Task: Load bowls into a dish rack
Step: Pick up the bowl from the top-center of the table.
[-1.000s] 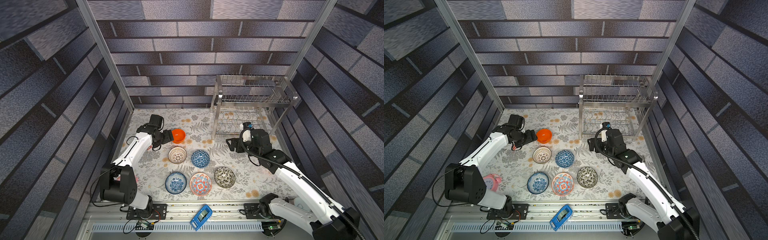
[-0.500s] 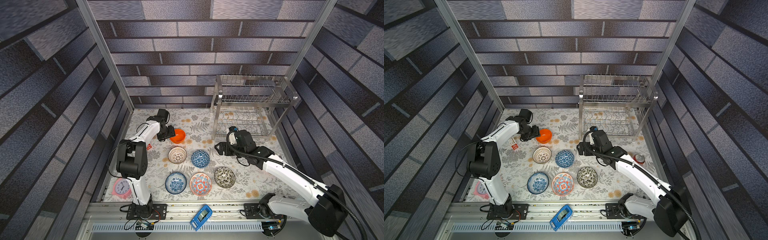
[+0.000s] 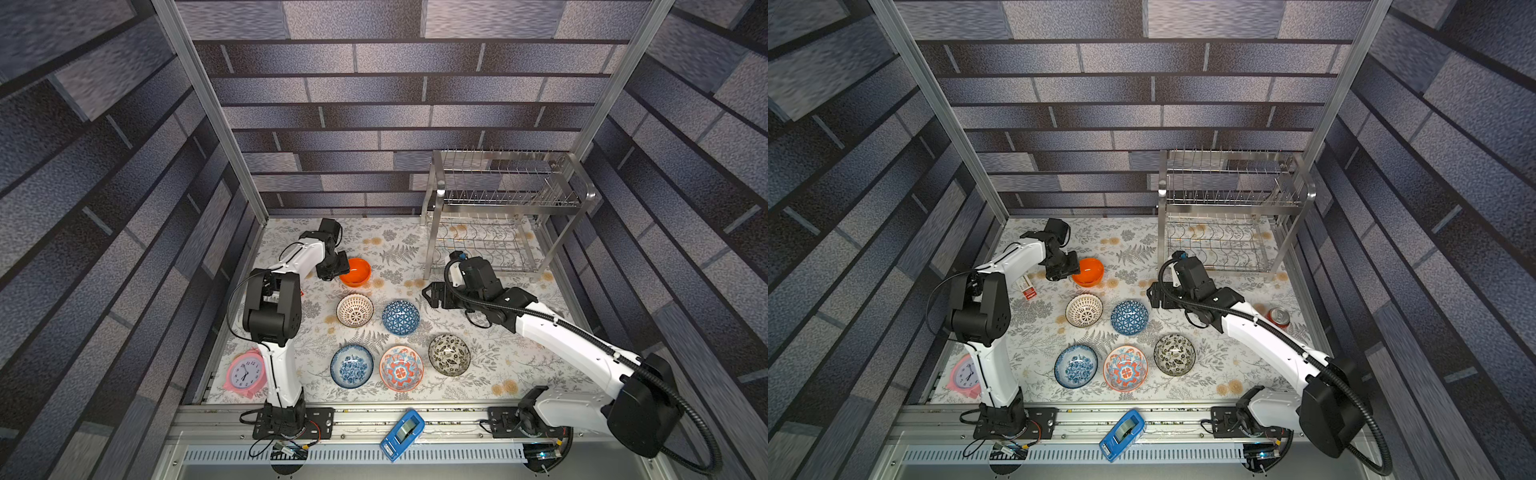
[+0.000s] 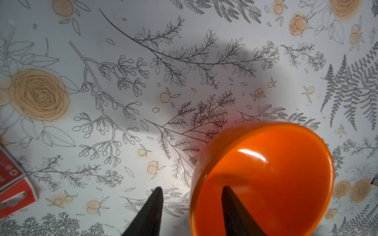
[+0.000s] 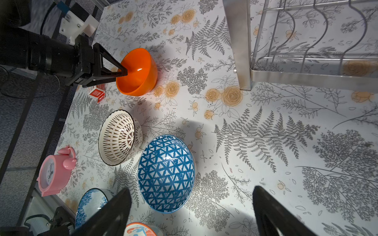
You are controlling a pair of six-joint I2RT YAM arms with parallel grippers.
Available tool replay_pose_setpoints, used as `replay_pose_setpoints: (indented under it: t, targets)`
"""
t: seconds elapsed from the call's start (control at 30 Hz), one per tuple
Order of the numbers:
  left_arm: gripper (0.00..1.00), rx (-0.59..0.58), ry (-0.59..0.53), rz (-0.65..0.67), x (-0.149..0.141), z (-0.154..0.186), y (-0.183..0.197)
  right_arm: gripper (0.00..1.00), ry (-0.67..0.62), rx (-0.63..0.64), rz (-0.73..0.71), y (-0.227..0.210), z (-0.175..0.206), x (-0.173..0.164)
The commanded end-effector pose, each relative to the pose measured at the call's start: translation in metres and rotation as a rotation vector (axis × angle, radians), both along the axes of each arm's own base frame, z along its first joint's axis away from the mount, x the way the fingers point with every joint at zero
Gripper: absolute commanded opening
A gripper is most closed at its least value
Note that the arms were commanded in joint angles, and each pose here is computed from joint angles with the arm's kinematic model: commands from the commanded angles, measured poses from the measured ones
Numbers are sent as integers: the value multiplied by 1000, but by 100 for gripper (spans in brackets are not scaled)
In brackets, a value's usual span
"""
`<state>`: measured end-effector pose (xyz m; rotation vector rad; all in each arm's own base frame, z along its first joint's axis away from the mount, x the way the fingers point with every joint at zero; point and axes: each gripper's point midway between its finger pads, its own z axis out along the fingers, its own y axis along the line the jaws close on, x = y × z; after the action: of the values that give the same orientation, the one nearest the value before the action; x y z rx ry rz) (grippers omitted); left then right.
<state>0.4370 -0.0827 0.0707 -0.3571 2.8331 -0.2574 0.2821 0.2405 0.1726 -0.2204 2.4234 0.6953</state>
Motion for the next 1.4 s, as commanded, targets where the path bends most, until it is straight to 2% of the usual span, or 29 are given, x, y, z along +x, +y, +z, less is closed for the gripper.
replay_pose_setpoints:
  t: [0.0, 0.43, 0.87, 1.2, 1.37]
  targets:
    - [46, 28, -19, -3, 8, 6, 2, 93, -14, 38, 17, 12, 12, 2]
    - [29, 28, -14, -2, 8, 4, 0, 93, 4, 30, 17, 16, 6, 1]
    - [19, 24, -2, -8, 8, 1, -2, 92, 14, 25, 19, 17, 4, 0]
    - [0, 10, 7, -12, 6, 2, -5, 92, 18, 19, 15, 17, 2, -1]
    - [0, -3, 4, -21, 2, 11, -8, 92, 16, 20, 14, 17, 4, -1]
